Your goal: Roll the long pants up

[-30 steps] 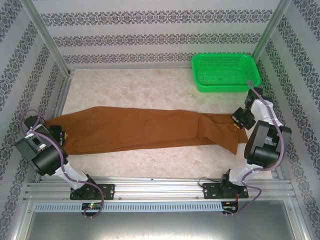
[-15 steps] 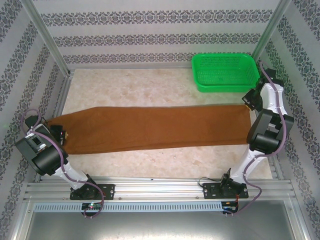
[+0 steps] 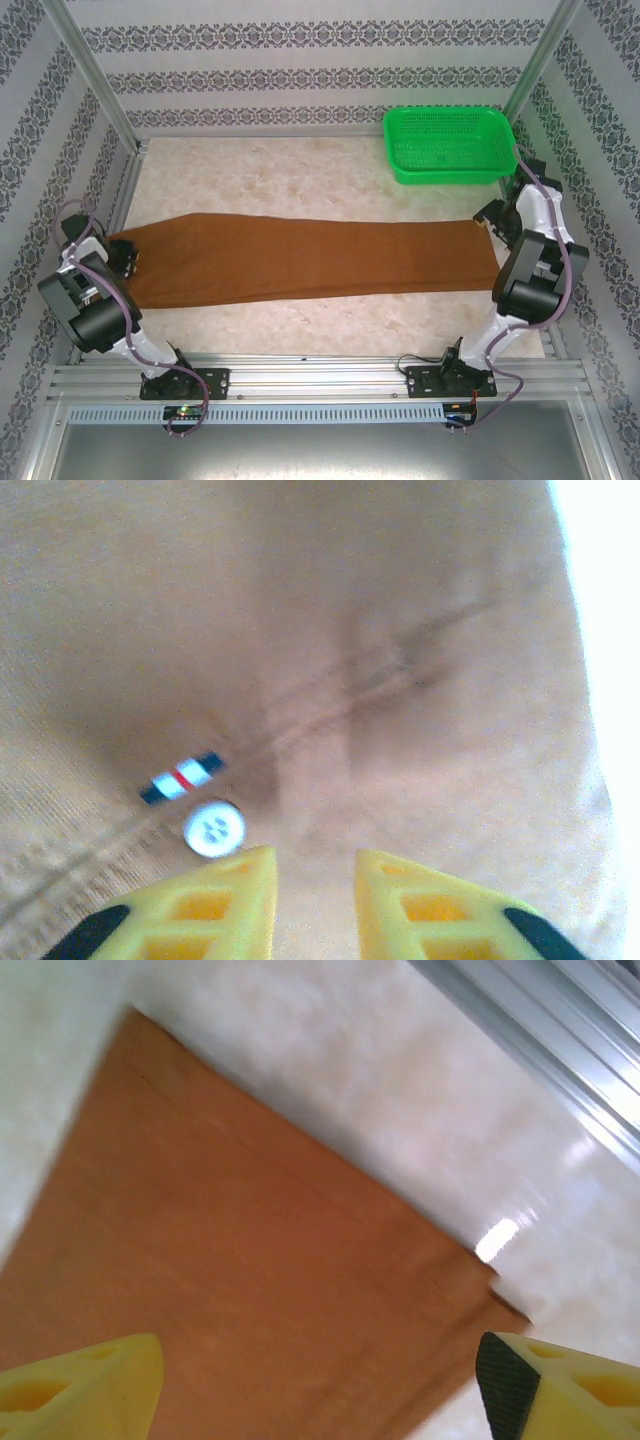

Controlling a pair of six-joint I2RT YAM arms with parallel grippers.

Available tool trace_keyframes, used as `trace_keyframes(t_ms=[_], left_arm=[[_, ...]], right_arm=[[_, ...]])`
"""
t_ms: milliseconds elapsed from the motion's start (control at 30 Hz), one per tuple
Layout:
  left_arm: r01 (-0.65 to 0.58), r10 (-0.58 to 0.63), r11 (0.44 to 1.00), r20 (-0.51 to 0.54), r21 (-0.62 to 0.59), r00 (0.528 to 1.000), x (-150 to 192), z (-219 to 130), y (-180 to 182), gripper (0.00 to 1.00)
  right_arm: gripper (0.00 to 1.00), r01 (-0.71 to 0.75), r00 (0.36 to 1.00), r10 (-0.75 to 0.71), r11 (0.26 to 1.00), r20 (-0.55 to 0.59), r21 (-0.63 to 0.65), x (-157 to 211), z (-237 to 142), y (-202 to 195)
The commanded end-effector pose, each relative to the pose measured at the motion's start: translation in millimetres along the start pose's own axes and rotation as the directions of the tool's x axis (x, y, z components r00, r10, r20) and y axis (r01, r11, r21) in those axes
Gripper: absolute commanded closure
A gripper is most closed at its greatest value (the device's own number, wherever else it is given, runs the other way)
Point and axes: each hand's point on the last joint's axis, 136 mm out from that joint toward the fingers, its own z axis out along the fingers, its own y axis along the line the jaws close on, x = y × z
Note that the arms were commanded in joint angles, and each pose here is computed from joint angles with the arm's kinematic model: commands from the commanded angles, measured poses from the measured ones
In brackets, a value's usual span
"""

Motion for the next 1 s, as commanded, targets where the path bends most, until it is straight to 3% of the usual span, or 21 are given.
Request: trace_keyframes(t_ms=[0, 233, 667, 767, 867, 967], left_arm=[[-0.112, 0.114, 0.993, 0.064, -0.029, 0.991, -2, -36, -15, 0.67], [-0.261, 0.261, 0.965, 0.023, 0.004, 0.965, 34, -51, -42, 0.65], [-0.32, 0.322, 0.947, -0.063, 0.037, 0.945, 56, -28, -59, 0.68], [-0.32, 0.321, 0.947, -0.063, 0.035, 0.945, 56, -26, -59, 0.68], [-0.319, 0.321, 0.947, -0.066, 0.038, 0.945, 57, -24, -60, 0.68], [-0.32, 0.322, 0.947, -0.074, 0.04, 0.944, 59, -22, -61, 0.69]], right_arm=[[0.19, -0.007, 1.0, 0.007, 0.999, 0.001, 0.043, 20, 3, -23], [0.28, -0.011, 0.996, 0.016, 0.998, -0.086, 0.056, 51, 26, -35], [0.42, 0.005, 0.993, 0.012, 0.99, -0.12, 0.14, 40, 67, -31], [0.59, 0.005, 0.993, 0.01, 0.991, -0.115, 0.134, 35, 68, -27], [0.9, 0.01, 0.994, 0.005, 0.991, -0.105, 0.135, 31, 63, -25], [1.0, 0.01, 0.996, 0.002, 0.992, -0.089, 0.127, 29, 56, -24]])
